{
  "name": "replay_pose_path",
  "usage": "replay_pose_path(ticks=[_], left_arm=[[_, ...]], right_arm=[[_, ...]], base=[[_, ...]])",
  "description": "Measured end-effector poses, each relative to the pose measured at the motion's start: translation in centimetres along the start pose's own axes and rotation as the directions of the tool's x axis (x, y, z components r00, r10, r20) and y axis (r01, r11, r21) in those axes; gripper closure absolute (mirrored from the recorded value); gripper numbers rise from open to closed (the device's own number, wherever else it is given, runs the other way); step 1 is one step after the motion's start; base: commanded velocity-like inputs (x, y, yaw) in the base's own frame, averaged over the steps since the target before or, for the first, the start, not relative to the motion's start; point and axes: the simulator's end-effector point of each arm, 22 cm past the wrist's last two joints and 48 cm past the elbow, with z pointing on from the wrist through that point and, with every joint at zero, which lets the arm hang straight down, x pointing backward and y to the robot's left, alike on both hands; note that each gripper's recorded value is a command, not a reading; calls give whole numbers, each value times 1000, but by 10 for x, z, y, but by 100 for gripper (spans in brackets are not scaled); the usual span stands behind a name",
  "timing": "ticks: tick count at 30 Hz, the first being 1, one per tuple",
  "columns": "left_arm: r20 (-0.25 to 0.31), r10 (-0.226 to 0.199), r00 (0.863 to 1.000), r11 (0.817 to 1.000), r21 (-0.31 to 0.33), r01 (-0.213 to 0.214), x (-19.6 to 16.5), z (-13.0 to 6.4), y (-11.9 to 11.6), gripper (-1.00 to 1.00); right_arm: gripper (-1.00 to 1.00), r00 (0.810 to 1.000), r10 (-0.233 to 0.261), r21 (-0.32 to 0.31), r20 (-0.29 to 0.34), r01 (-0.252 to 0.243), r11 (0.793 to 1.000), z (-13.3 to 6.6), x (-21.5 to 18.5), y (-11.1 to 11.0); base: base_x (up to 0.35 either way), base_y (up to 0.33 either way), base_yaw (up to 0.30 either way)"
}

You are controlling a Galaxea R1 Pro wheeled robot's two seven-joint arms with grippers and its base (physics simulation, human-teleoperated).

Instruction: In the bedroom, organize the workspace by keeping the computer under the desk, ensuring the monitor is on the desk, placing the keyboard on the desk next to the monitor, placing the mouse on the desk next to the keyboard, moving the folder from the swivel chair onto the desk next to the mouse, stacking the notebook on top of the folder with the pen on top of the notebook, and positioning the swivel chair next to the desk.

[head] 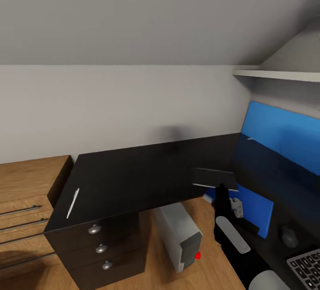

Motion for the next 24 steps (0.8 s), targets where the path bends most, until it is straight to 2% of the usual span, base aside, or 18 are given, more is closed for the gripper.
replay_pose_path(ticks=[3, 9, 20, 24], left_arm=[[0, 0, 1000, 1000, 0, 0, 0, 0, 0, -100], [0, 0, 1000, 1000, 0, 0, 0, 0, 0, -100], [1, -1, 1000, 1000, 0, 1, 0, 0, 0, -100], [1, -1, 1000, 1000, 0, 1, 0, 0, 0, -100]], right_arm=[[100, 1000, 4, 5, 21, -4, 1000, 3, -10, -2], [100, 995, 46, 38, 88, -49, 998, 12, -40, -10], [100, 994, 51, 42, 93, -55, 998, 12, -42, -11], [100, 995, 51, 43, 90, -56, 998, 12, -40, -11]], base=[[0, -58, 0], [0, -12, -51], [0, -1, -234], [-52, 41, -121]])
